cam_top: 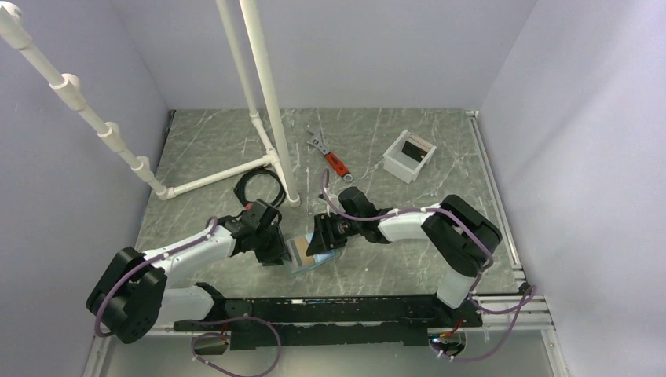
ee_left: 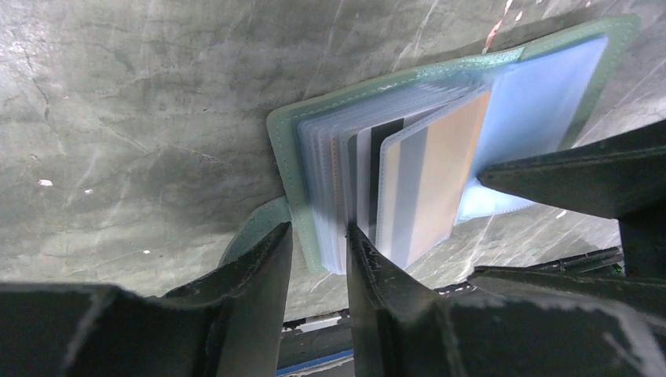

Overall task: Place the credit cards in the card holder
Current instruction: Open the card holder at the center of the board.

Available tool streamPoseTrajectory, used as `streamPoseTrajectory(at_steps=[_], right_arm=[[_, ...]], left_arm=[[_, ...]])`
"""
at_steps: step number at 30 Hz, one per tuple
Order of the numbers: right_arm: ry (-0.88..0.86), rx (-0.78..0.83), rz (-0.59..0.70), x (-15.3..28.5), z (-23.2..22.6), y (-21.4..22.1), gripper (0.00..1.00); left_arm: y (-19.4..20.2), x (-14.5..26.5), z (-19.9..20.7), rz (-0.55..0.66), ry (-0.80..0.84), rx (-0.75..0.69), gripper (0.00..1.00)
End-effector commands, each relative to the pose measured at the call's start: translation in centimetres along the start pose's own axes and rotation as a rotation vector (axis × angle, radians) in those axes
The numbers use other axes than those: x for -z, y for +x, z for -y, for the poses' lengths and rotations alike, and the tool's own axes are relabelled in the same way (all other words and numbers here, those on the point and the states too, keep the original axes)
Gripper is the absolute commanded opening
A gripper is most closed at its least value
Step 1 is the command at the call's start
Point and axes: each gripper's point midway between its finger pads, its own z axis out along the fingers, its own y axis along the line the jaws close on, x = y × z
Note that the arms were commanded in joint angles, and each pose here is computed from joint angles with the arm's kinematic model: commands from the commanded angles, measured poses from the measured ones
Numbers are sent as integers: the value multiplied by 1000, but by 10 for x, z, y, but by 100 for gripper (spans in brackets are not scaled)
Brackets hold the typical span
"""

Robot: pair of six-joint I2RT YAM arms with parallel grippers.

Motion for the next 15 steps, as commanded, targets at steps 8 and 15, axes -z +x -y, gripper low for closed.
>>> streamPoseTrajectory(at_steps=[8,15], right_arm=[[-161,18,1,-13,-26,-14,52],[-201,14,-1,-10,-35,-16,40]], left_arm=[[17,-7,-46,-23,-157,22,34],[18,1,-49,-7,-149,27,34]])
